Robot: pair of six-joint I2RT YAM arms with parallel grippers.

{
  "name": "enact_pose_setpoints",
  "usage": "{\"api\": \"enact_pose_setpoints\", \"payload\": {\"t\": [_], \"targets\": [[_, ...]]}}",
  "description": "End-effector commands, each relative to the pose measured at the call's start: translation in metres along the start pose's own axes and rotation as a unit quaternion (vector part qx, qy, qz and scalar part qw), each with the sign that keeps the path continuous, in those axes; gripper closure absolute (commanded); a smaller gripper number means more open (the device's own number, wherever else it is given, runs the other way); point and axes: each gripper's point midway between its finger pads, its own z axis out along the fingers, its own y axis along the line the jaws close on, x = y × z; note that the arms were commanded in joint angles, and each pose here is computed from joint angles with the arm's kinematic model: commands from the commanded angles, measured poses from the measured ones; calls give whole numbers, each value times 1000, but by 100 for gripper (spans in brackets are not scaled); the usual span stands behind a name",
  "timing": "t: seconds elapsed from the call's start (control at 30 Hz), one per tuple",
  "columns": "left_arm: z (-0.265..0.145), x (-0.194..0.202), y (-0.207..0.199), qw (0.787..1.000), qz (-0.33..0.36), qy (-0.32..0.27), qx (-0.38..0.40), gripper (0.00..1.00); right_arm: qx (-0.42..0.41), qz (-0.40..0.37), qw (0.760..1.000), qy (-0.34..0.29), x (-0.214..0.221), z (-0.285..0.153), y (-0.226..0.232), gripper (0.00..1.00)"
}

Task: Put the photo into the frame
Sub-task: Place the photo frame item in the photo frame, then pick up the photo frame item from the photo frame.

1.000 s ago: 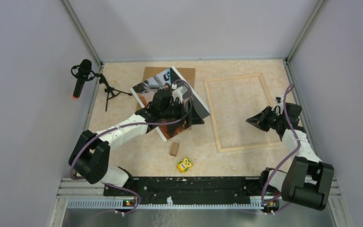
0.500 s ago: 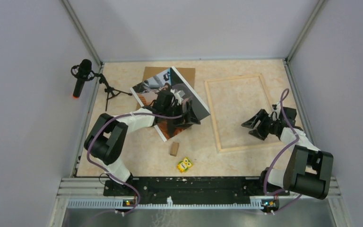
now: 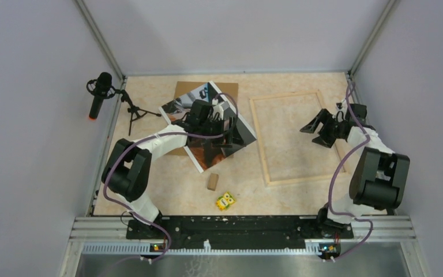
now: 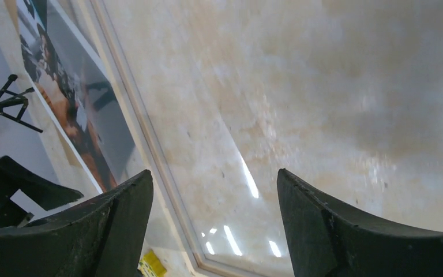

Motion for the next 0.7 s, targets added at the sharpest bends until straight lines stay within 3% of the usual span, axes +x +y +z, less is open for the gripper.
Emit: {"api": "enact_pose_setpoints", "payload": {"t": [0.0,0.13,0.33,0.67], "targets": [[-14,1,-19,998,58,-8,22,2,-54,-68,996,19,-32,23,23,23],[-18,2,-27,997,68,-7,37,2,-127,-91,986,54,-41,51,45,24],[-20,3,-32,996,69,-5,50,2,-142,-105,977,118,-43,95,47,27],[-20,6,-34,996,61,0,65,2,-216,-83,959,164,-8,116,50,33]]}}
